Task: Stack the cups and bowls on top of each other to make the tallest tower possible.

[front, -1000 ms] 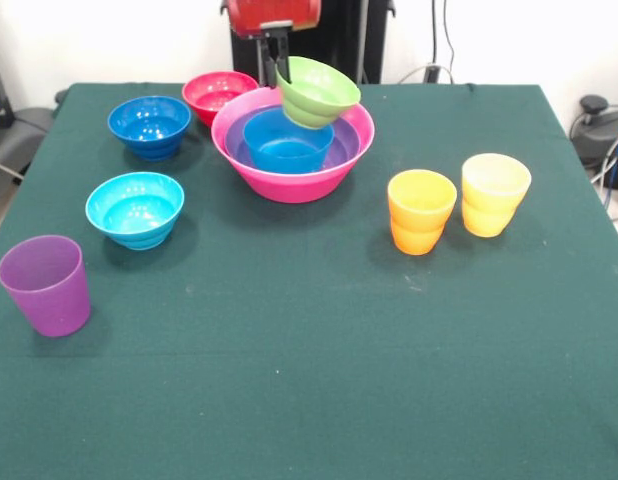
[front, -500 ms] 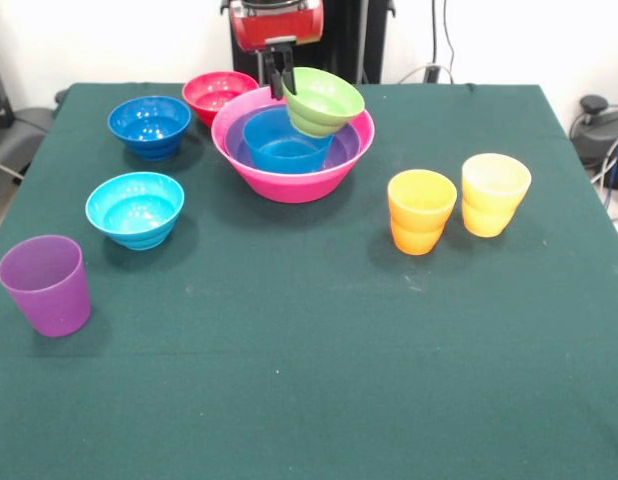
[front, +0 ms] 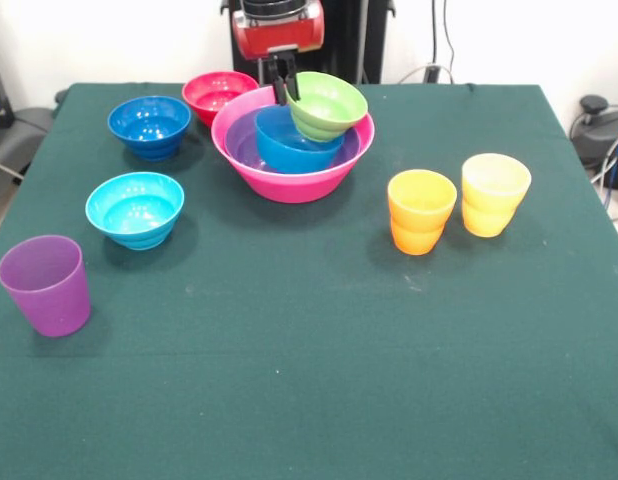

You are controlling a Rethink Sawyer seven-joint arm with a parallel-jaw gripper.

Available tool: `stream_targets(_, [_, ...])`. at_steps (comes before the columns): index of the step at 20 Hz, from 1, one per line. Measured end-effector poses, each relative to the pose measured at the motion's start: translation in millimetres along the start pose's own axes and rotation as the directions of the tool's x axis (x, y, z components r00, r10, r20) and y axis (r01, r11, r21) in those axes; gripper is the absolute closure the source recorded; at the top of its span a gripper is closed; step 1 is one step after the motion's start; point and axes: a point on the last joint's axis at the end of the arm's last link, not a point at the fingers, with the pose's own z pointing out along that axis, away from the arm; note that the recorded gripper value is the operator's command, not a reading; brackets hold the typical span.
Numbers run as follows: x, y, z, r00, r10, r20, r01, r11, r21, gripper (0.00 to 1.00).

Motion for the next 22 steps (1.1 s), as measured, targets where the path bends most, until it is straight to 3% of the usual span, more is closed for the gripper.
stream_targets(5, [3.1, -5, 2, 0.9999, 0.016, -0.004, -0.016, 0.9999, -0.006, 1.00])
stream_targets(18, [-0.7, -67, -13, 0.9894, 0.140, 0.040, -0.139, 0.9901, -0.018, 1.00])
stream_targets(22, [-7.0, -74, -15, 0.9878, 0.148, 0.049, -0.147, 0.9889, -0.017, 1.00])
